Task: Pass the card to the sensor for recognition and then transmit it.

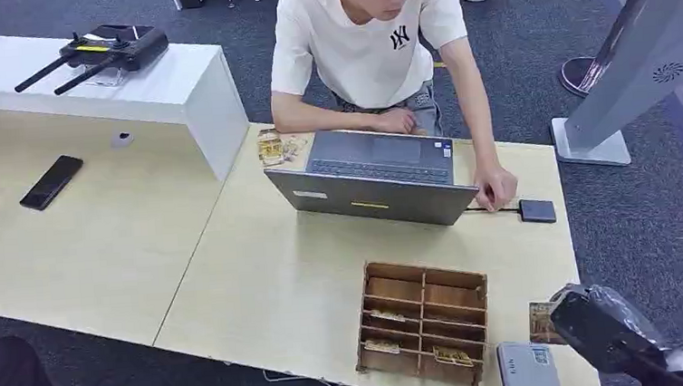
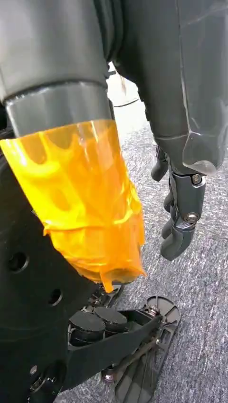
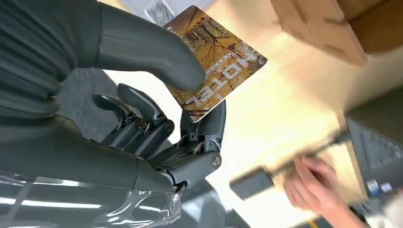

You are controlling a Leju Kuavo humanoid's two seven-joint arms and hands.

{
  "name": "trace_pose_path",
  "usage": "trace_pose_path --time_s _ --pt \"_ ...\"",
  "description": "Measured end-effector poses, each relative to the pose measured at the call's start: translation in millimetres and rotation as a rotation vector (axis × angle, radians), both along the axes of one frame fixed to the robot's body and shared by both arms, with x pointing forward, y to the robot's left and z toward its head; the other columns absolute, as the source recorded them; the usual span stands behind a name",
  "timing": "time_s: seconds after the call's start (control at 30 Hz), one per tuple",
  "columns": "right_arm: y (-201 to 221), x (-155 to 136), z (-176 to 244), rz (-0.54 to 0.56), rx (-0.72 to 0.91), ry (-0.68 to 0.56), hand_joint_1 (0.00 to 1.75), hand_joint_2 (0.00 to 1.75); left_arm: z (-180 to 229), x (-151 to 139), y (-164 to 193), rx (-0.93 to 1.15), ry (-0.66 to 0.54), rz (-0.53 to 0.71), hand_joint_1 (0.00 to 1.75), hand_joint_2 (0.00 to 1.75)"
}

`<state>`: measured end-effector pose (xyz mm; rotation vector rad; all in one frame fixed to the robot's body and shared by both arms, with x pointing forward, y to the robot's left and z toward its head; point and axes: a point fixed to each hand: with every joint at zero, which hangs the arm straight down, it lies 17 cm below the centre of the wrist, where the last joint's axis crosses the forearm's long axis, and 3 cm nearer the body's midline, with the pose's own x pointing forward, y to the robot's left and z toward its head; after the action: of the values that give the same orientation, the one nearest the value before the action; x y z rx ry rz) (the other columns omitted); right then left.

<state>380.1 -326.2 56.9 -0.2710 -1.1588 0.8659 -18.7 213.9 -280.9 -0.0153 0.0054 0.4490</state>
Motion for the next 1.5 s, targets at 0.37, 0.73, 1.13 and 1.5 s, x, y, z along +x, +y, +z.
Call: trace_pose_path --time_s 0.37,0.73,1.13,1.5 --pt "9 -20 -20 -0.04 0.104 0.112 1.75 1.75 0 -1 2 0.0 0.006 0.015 0.0 0.0" --pt "12 -30 -30 -0.036 0.108 0.153 1.75 1.75 0 0 4 -0.003 0.008 0.021 0.0 0.0" --pt "-2 -38 -40 -0.021 0.057 0.198 1.75 1.75 0 -1 4 -0.01 0.012 0.022 0.0 0.0" --pt "-1 -48 -54 -0.015 0.052 0.246 1.75 1.75 0 -1 4 -0.011 0.013 0.014 0.0 0.0"
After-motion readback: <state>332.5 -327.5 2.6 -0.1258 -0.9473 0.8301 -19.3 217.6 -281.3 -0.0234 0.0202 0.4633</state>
